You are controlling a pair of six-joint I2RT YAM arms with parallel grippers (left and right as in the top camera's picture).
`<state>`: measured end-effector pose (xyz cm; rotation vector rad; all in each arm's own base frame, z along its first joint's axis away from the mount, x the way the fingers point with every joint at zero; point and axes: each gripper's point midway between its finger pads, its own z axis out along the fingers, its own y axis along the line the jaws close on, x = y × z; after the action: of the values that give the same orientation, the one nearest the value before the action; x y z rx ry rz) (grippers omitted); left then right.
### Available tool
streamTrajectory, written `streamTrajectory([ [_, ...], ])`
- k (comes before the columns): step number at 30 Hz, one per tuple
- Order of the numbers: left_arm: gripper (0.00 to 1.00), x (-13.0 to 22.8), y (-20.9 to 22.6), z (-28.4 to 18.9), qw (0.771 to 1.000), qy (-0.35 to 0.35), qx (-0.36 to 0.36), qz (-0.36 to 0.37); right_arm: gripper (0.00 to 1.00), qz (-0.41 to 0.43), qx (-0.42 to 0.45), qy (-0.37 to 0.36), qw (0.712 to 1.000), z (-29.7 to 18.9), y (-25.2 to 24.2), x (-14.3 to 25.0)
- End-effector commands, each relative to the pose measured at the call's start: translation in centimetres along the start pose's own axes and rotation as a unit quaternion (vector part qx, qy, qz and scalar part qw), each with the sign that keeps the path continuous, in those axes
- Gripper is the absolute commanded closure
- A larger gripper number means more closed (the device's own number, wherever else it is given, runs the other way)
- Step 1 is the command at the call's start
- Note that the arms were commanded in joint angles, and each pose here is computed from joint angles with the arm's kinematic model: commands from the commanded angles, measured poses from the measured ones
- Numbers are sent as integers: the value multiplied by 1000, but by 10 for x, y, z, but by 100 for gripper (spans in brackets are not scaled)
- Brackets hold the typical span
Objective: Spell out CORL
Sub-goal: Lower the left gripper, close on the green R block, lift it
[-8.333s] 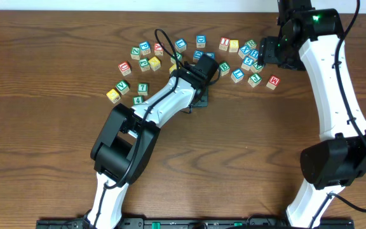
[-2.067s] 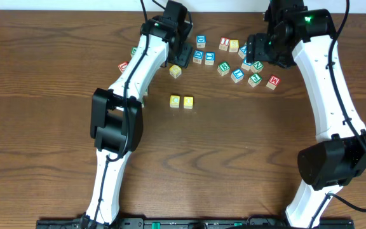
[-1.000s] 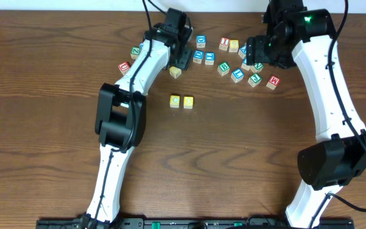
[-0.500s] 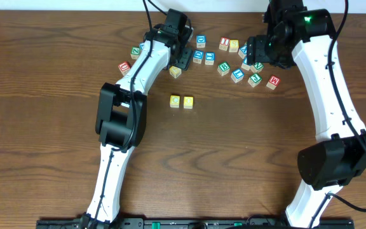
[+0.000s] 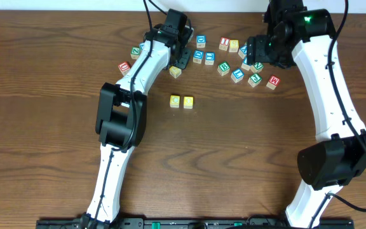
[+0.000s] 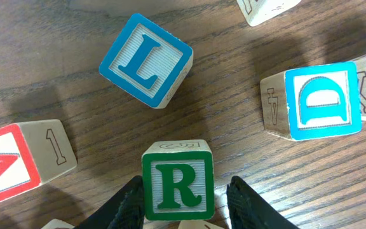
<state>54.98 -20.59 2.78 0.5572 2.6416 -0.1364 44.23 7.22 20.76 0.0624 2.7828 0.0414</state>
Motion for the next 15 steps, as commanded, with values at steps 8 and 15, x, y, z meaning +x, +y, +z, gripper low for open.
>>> streamTrajectory([
  [8, 62, 5, 4, 6, 999, 7, -7, -33, 16, -6, 6, -6, 1000, -1, -2, -4],
  [15, 50, -3, 5, 6, 999, -10, -10, -38, 16, -6, 6, -6, 1000, -1, -2, -4],
])
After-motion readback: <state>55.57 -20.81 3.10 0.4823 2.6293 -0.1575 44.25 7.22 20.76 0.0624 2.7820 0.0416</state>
